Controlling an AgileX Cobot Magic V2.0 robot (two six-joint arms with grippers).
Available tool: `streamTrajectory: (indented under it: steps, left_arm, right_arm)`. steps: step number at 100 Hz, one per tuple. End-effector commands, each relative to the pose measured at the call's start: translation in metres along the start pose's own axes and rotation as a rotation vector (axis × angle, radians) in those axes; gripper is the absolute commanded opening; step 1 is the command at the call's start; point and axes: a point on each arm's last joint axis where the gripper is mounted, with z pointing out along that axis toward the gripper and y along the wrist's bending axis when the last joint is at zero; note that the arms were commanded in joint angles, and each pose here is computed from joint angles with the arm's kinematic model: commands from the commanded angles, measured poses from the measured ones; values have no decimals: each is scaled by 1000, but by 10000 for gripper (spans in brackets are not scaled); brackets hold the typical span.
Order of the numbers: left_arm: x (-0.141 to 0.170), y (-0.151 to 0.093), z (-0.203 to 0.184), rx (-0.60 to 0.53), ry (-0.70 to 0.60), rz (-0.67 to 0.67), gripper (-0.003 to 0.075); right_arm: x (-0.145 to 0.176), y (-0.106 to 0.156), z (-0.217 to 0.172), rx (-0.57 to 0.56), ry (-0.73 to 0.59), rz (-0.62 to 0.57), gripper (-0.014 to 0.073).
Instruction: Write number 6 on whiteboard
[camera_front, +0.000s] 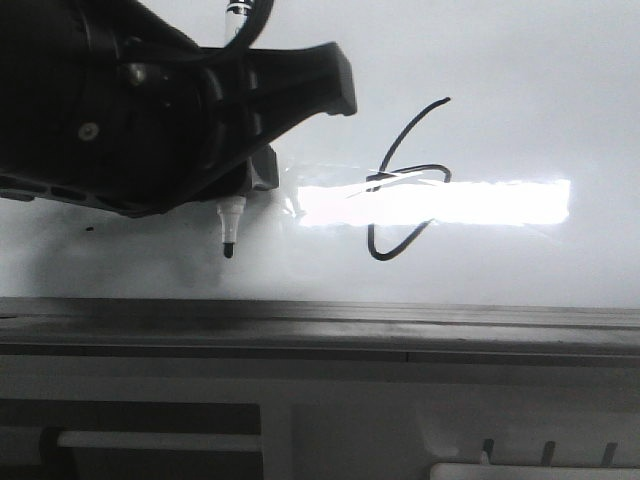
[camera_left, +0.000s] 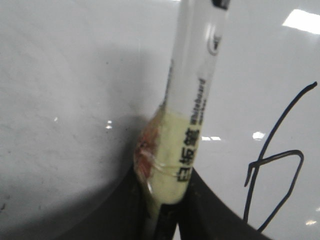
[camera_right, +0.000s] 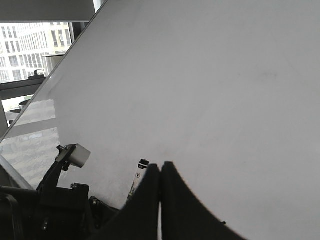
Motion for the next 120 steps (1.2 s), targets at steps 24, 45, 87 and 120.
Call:
streamTrajectory:
  steps: [24, 45, 87, 120]
  left_arm:
    - [-6, 7, 4, -81, -57, -34, 300]
    - [-6, 7, 4, -81, -57, -34, 300]
    - [-14, 10, 1, -106, -132, -15, 575]
    - [-49, 2, -37, 41, -268, 18, 550]
  right_arm:
    - [-8, 1, 0, -7, -21, -2, -65]
    - [-8, 1, 0, -7, -21, -2, -65]
    - [-8, 1, 0, -12, -21, -2, -65]
    - [-9, 1, 0, -12, -23, -2, -65]
